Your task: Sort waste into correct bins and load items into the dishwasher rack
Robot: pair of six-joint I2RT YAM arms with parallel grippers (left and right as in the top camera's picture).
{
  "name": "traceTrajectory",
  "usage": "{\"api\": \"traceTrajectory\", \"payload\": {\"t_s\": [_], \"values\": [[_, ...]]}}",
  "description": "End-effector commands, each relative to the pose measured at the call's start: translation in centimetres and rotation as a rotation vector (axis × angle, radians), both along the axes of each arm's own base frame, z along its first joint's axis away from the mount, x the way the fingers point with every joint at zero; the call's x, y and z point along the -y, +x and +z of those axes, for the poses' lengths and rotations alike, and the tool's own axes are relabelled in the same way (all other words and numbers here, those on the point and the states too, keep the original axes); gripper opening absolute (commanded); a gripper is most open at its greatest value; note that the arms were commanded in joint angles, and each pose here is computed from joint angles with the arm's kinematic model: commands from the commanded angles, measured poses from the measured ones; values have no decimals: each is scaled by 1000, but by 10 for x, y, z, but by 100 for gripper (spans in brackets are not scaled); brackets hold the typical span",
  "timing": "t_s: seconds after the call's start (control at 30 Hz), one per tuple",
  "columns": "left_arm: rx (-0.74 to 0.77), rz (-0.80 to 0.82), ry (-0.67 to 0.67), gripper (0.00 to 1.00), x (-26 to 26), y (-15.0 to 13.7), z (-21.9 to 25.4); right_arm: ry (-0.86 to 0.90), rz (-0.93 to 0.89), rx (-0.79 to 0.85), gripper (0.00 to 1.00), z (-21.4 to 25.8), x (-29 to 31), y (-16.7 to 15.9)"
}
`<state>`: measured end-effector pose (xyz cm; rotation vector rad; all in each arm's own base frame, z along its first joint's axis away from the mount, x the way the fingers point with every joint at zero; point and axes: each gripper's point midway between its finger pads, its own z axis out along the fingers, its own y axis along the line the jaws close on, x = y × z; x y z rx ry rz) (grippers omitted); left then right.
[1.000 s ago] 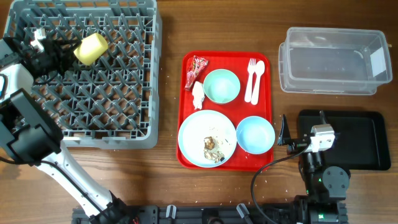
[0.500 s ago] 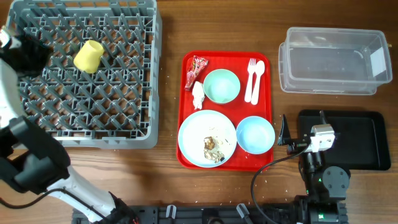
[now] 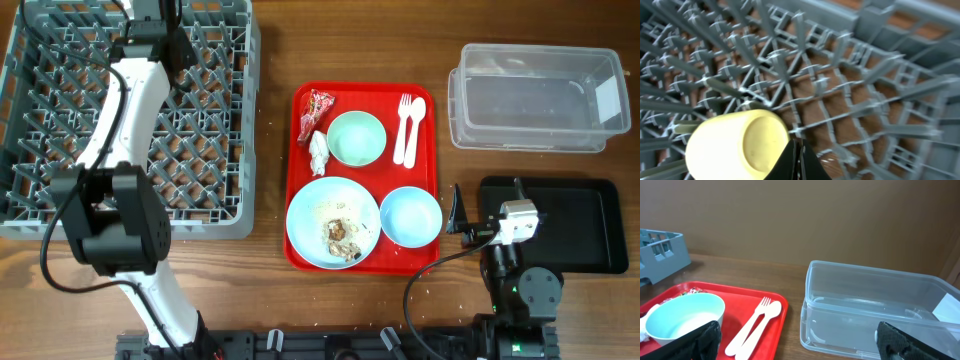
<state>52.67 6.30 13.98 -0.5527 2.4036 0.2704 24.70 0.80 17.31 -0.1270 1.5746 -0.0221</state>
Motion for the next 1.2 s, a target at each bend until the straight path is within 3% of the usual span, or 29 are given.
{"api": "traceTrajectory", "payload": {"t_s": [0.0, 0.43, 0.73, 0.8, 1.03, 1.17], "values": [[-56, 43, 63, 4, -22, -6, -15, -9, -12, 10, 100, 2, 2, 0], [-120, 111, -3, 4, -46, -25, -29, -9, -12, 10, 100, 2, 2, 0], [-78, 478, -139, 4, -118, -77, -7, -9, -13, 10, 100, 2, 3, 0], [-58, 494, -162, 4, -127, -82, 0, -9, -12, 10, 100, 2, 2, 0], [-4, 393, -367, 4, -103, -71, 13, -8, -12, 10, 100, 2, 2, 0], [-8, 297, -370, 4, -73, -63, 21, -9, -12, 10, 100, 2, 2, 0]]}}
